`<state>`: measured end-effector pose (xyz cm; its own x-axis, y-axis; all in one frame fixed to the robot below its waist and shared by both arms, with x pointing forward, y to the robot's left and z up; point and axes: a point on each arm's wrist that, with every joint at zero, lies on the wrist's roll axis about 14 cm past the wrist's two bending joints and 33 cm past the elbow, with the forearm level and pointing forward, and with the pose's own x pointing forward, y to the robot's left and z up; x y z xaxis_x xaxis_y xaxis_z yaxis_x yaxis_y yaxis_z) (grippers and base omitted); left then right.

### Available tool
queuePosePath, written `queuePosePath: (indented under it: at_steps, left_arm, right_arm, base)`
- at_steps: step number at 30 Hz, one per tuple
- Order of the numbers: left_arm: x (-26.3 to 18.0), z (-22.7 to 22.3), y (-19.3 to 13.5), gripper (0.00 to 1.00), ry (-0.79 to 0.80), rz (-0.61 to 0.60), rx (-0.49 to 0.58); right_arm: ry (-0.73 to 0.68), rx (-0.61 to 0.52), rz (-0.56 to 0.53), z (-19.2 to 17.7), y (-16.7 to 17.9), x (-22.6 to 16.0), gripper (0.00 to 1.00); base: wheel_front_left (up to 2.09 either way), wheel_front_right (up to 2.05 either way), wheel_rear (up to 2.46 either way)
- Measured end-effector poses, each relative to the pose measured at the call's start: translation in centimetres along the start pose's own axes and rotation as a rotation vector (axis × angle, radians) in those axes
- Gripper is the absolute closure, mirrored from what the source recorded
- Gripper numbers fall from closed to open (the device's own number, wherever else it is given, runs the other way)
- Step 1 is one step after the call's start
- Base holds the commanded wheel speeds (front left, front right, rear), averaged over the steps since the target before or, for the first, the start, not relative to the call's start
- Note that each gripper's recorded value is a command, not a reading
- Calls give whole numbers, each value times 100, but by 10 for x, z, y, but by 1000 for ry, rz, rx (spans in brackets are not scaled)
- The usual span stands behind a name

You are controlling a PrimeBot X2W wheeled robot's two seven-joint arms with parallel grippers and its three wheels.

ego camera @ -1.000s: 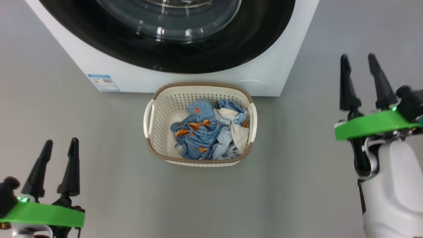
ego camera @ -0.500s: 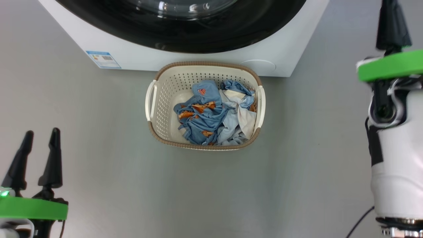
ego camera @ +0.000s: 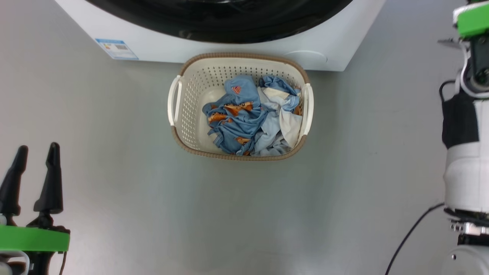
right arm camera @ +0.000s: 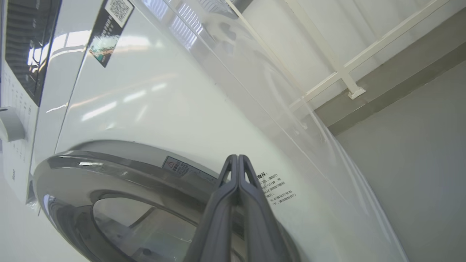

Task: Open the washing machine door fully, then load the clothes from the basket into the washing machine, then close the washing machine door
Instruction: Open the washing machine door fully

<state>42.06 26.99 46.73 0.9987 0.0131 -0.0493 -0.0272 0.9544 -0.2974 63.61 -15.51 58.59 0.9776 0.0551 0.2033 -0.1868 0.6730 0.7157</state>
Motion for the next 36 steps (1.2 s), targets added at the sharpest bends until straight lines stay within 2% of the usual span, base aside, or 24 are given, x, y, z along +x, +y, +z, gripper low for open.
queuePosePath:
  at_steps: [7,19,26,36]
  left_arm:
    - [5,-4,7,0,9,15,-3]
    - [5,-9,20,0,26,53,-1]
    - [4,-9,24,0,27,70,1]
    - [0,-13,31,0,37,99,-5]
  right_arm:
    - [104,119,16,-21,2,21,100]
    - [268,238,50,-59,11,43,100]
    - [292,276,39,-64,7,50,100]
    - [348,275,53,-73,16,64,100]
  base:
    - [0,0,0]
    - [0,0,0]
    - [0,0,0]
    - [0,0,0]
